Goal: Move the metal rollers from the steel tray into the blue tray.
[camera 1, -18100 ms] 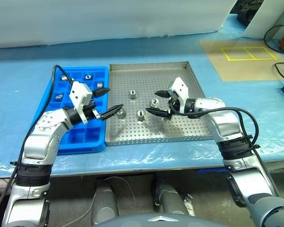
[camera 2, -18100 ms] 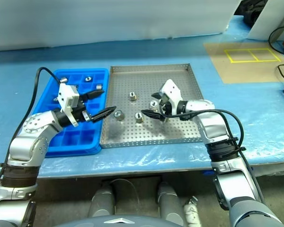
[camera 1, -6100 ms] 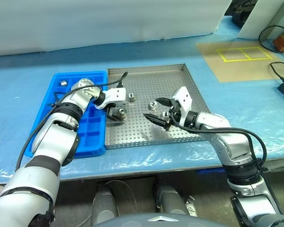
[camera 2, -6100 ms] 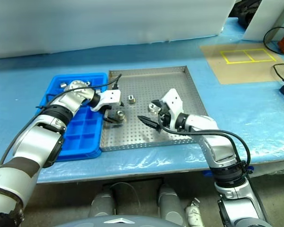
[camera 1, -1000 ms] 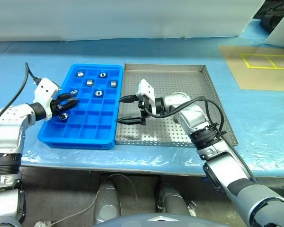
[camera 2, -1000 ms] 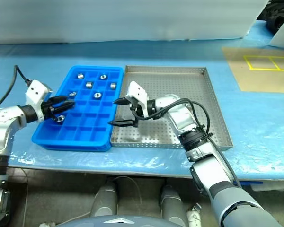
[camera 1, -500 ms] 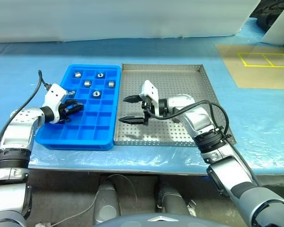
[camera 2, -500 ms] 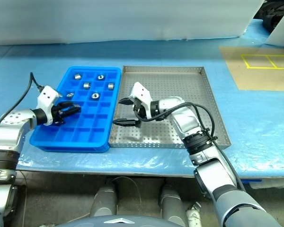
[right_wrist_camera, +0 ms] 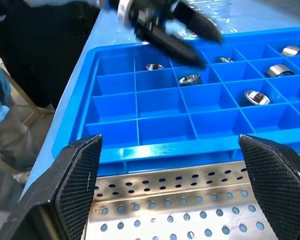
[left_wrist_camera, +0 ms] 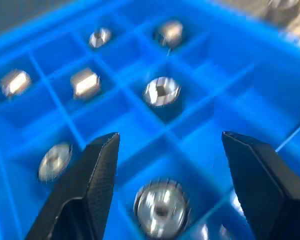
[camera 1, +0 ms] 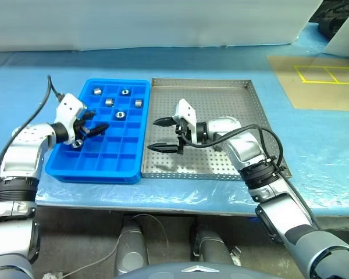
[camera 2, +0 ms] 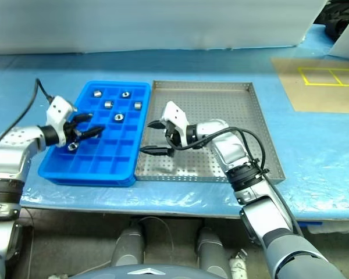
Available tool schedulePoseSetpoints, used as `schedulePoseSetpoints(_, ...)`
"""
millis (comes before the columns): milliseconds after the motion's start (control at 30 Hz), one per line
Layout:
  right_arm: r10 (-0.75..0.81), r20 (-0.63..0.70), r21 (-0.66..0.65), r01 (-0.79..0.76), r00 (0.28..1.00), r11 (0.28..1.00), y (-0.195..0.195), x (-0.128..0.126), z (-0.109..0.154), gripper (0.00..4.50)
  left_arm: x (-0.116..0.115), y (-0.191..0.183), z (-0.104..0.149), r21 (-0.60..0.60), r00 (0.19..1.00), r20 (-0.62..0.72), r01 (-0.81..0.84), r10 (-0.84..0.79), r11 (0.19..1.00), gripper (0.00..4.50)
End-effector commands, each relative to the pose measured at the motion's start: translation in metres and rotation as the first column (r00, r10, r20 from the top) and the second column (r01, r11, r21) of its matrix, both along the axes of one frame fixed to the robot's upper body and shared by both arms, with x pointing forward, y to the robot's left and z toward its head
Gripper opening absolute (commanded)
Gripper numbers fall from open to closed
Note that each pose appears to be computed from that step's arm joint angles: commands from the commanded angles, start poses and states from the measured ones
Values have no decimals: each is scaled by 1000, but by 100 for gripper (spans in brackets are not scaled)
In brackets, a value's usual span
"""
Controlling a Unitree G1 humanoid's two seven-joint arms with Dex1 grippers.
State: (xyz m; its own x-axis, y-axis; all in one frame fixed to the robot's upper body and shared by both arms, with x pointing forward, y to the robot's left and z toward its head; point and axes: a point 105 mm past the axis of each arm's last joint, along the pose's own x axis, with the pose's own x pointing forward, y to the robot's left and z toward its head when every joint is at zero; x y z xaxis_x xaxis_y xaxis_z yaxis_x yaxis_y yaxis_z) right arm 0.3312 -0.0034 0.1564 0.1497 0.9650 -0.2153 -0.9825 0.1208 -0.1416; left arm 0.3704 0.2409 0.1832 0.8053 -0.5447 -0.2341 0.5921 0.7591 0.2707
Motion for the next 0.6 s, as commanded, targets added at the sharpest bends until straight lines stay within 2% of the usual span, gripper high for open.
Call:
schedulePoseSetpoints(33, -16, 44, 41, 15, 999, 999, -6, 1, 16, 450, -1, -13, 56, 12, 988, 142, 67, -68, 998, 344)
schedulePoseSetpoints(133, -45, 49, 46, 42, 998, 998, -12, 5, 18, 450, 5, -32, 67, 30, 977, 152, 146, -149, 989, 344)
schedulePoseSetpoints(367, -182, 73, 61, 178, 981, 982, -40, 16, 24, 450, 48, -77, 67, 91, 955, 141, 250, -261, 964, 344)
schedulePoseSetpoints(467, -233, 74, 67, 228, 970, 971, -50, 13, 23, 450, 65, -94, 59, 119, 955, 115, 261, -274, 958, 344)
schedulePoseSetpoints(600, -309, 69, 77, 304, 949, 950, -62, 7, 21, 450, 80, -115, 34, 182, 964, 57, 244, -258, 953, 344)
